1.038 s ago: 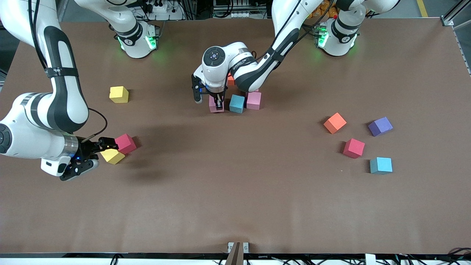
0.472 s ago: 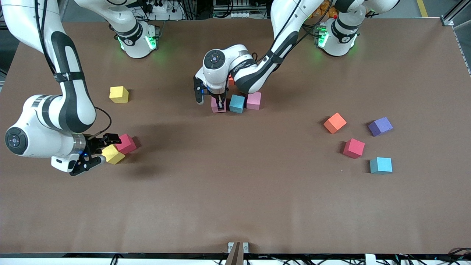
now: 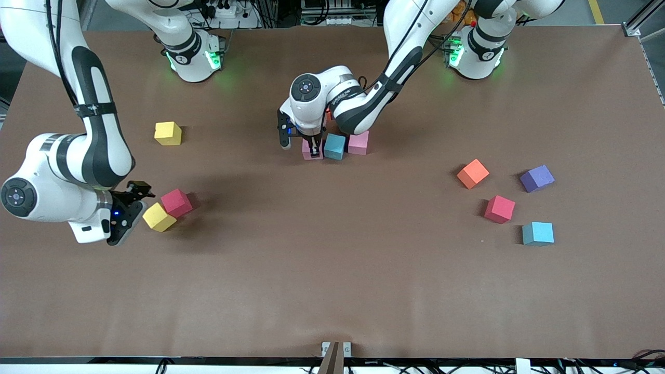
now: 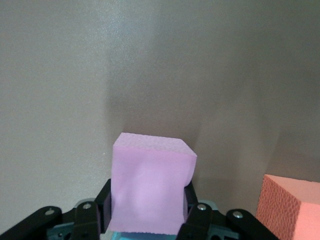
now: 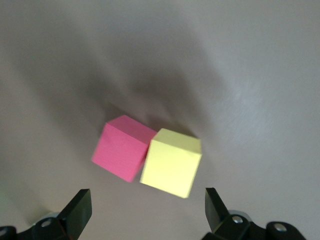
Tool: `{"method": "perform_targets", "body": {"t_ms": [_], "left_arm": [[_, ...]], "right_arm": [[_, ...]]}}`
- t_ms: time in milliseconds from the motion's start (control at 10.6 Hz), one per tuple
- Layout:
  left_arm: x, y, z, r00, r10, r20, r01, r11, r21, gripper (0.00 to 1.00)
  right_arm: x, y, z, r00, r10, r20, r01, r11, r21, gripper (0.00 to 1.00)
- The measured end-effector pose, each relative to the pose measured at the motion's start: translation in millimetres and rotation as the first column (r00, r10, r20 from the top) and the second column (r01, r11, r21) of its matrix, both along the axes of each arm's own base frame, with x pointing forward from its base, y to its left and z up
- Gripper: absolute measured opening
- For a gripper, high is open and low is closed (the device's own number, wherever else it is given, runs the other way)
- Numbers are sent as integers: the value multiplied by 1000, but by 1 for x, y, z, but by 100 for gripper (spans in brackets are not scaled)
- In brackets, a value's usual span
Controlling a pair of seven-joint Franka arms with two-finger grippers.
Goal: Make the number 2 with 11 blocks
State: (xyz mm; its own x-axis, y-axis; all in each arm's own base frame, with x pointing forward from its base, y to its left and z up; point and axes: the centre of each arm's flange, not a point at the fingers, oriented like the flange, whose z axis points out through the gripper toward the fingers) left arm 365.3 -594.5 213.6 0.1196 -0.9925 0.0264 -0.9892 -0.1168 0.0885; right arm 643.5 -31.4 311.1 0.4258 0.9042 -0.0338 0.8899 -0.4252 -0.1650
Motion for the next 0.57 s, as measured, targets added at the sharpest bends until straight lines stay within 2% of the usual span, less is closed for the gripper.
{"method": "perform_targets", "body": {"t_ms": [94, 189, 283, 377, 472, 566], "left_arm": [[0, 0, 0, 1000, -4, 0, 4, 1000, 0, 57], [0, 0, 0, 1000, -5, 0, 5, 1000, 0, 57], [0, 0, 0, 1000, -6, 0, 6, 1000, 0, 57], [0, 1, -1, 1000, -6, -1, 6, 1000, 1, 57], [0, 1, -1, 1000, -6, -1, 6, 1000, 1, 57], [0, 1, -1, 1000, -6, -1, 6, 1000, 2, 57]], "right_arm": [[5, -5, -2, 988, 144, 53, -145, 989, 11, 100], [9, -7, -5, 966, 242, 92, -244, 970, 14, 100], [9, -8, -10, 958, 269, 102, -273, 962, 30, 100], [4, -10, -17, 971, 226, 75, -231, 971, 64, 100], [-4, -15, -23, 990, 139, 19, -140, 986, 87, 100], [-10, -20, -24, 999, 15, -42, -12, 997, 81, 100]]}}
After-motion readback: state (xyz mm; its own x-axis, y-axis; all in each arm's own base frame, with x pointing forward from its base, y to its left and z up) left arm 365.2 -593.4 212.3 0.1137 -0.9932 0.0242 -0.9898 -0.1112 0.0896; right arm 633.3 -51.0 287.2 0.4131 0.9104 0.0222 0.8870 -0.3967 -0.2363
